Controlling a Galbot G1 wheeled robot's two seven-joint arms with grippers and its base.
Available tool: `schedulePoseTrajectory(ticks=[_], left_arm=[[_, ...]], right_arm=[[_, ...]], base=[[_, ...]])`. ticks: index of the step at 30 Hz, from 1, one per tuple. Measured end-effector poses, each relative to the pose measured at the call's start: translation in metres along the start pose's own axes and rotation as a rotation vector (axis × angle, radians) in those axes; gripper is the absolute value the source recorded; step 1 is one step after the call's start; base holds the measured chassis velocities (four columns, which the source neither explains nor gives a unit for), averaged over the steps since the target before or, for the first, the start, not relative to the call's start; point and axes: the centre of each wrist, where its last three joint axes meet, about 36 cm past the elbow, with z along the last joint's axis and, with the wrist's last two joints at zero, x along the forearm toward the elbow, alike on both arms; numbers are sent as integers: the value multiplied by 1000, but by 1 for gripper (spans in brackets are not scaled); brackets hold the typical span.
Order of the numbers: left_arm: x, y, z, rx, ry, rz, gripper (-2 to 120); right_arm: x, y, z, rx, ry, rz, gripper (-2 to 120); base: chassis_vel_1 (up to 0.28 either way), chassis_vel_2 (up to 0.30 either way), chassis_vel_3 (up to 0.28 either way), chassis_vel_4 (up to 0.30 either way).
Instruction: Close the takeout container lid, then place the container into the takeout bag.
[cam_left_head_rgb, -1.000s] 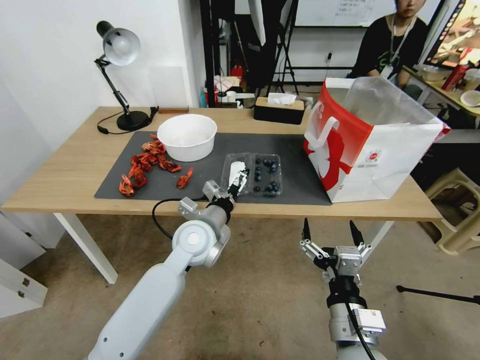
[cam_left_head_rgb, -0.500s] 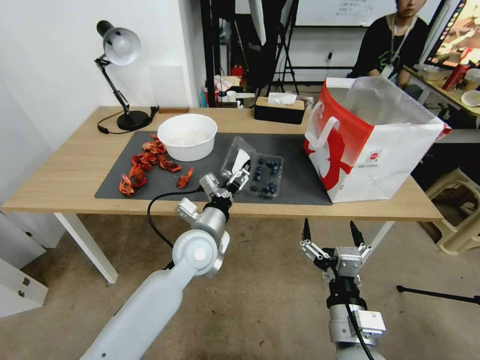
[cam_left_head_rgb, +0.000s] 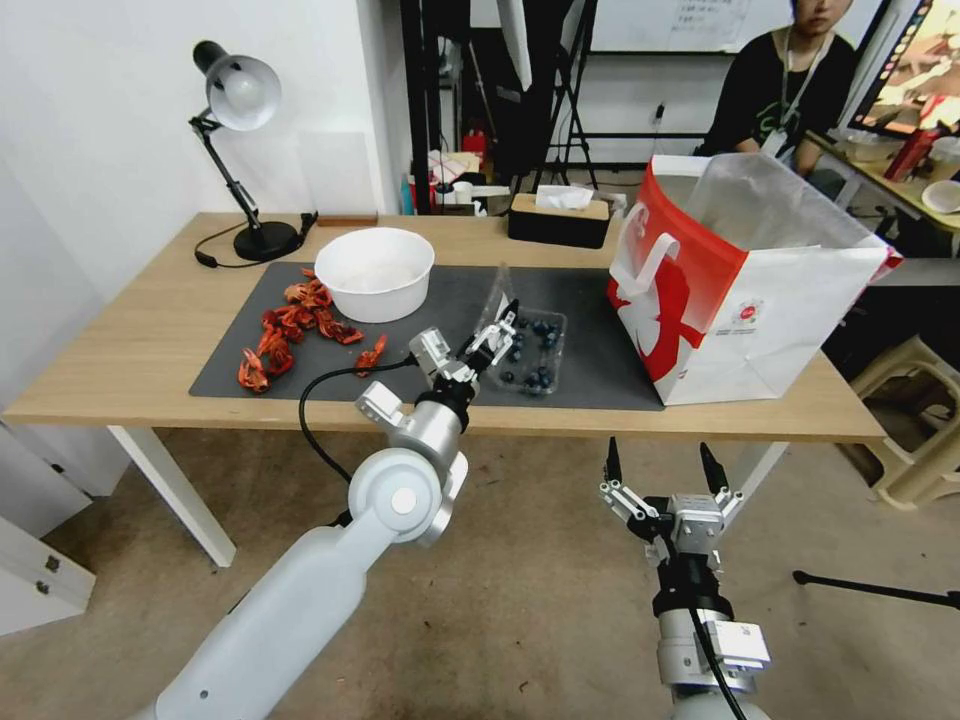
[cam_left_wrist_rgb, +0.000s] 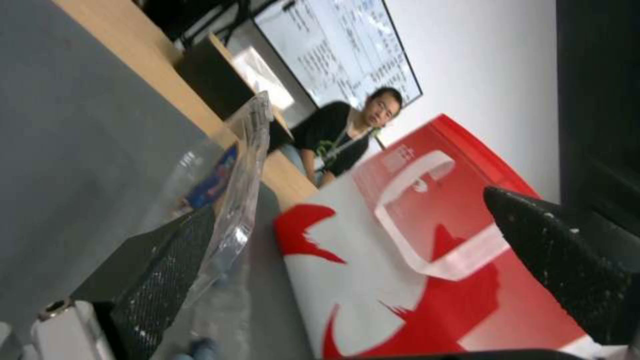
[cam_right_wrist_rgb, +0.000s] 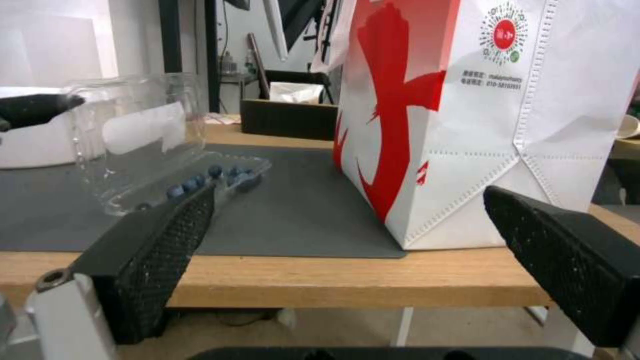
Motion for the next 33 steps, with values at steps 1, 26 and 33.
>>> schedulePoseTrajectory(ticks=[1,26,33], left_arm=[[-2,-4,-1,21,15,0,100],[-42,-17,0,270,179,-130,79],[-44,-14,11,266,211,-162,52]], right_arm=[[0,0,1,1,1,1,100],[-1,-1,4,5,4,8,100],[-2,0,5,5,5,9,100]], base=[[0,0,0,0],[0,0,0,0],[0,0,0,0]])
